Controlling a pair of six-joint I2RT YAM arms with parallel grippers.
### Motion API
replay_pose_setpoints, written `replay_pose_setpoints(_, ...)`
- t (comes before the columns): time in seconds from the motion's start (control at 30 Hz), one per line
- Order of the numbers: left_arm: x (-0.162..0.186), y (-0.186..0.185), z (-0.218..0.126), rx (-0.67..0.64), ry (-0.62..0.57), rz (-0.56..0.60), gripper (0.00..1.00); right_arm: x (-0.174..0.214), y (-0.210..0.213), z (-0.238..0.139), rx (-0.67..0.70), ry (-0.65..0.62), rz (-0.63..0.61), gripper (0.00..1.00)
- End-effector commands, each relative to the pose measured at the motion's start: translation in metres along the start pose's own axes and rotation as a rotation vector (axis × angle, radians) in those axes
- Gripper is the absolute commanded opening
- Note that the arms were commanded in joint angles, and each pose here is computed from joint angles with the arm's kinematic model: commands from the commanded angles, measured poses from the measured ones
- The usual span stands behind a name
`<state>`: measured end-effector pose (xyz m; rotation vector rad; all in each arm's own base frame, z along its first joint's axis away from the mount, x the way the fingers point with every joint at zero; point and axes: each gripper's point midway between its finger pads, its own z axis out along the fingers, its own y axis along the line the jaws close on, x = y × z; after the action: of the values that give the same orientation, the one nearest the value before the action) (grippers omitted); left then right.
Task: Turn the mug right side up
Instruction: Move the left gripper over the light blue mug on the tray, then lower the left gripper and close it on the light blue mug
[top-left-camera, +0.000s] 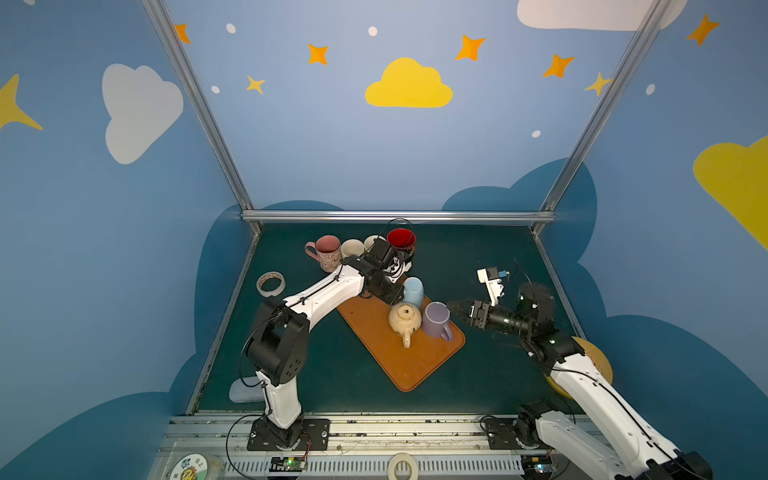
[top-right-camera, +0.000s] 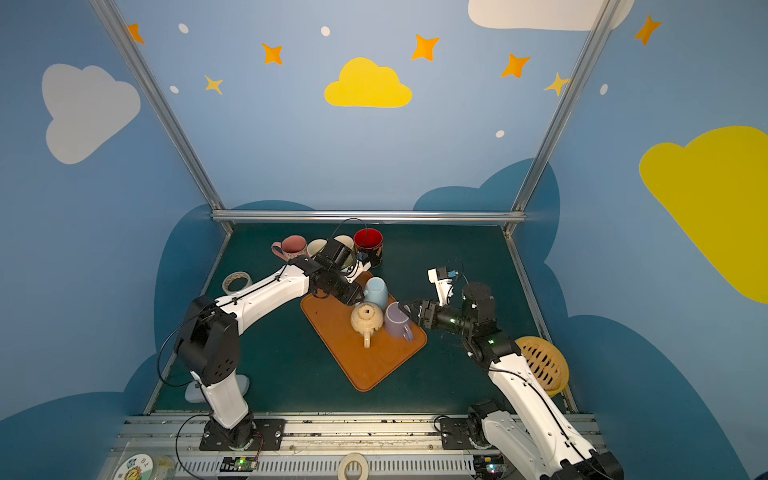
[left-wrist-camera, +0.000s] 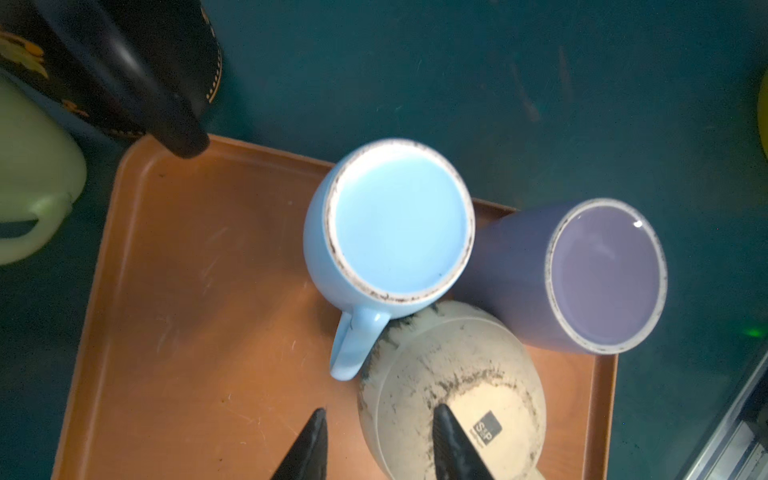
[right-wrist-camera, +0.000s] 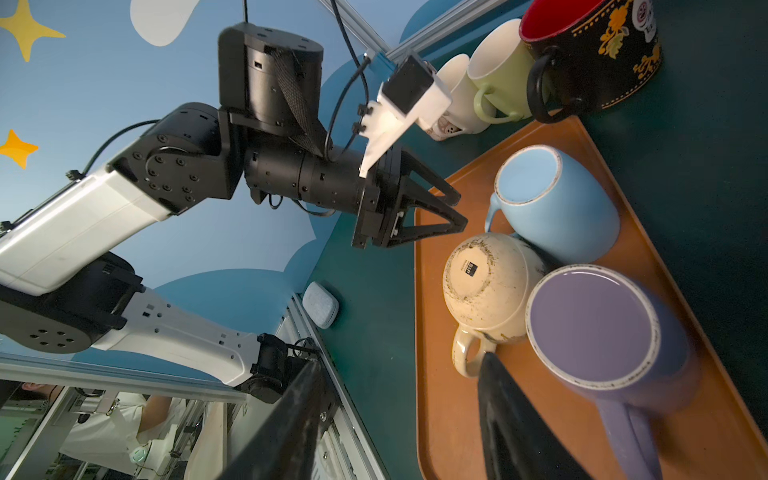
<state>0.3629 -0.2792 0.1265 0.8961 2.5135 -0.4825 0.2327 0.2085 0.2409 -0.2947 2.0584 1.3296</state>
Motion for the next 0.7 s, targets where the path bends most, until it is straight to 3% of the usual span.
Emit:
replay_pose_setpoints(0.0, -0.005, 0.003, 0.006, 0.018, 0.008, 0.041, 0.4, -0.004, 0.007, -0.001, -0.022, -0.022, -0.051, 0.54)
replay_pose_setpoints(0.67, -0.007, 0.015, 0.038, 0.007, 0.083, 0.107, 0.38, -0.001, 0.001, 0.001, -0.018, -0.02, -0.063, 0.54)
